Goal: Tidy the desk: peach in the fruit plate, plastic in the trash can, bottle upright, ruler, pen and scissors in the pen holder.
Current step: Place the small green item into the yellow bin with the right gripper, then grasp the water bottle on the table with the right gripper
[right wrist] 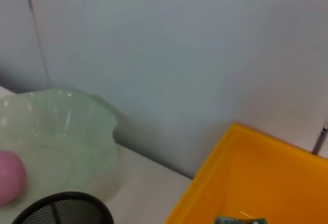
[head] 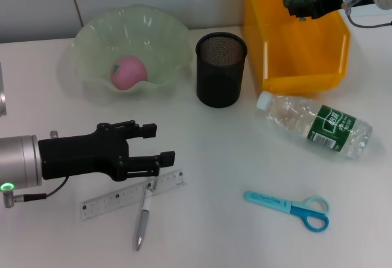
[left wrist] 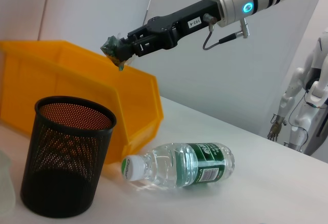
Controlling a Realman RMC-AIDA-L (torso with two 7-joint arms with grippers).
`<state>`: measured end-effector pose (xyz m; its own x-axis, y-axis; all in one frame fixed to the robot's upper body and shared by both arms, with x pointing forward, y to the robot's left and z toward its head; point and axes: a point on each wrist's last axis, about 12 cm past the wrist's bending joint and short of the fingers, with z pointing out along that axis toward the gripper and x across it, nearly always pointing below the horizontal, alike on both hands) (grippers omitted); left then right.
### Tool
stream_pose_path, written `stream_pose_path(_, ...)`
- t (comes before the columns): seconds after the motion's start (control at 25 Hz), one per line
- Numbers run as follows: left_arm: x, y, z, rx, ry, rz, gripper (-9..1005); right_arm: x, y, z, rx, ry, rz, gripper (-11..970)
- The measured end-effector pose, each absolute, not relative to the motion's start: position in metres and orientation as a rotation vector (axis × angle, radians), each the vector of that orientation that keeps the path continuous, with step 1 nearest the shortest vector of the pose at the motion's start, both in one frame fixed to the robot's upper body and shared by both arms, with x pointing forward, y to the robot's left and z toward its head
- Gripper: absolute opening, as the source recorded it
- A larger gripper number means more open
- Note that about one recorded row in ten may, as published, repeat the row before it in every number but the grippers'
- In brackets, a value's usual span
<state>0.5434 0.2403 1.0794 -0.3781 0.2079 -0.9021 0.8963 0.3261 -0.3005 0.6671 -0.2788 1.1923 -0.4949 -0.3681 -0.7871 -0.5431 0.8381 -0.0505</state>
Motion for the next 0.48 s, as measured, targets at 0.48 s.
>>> stream_pose_path(0.48, 0.5422, 0.2413, 1.0784, 0.980, 1.799, -1.090, 813, 0.6675, -0.2824, 1.1897, -0.634, 2.153, 0.251, 665)
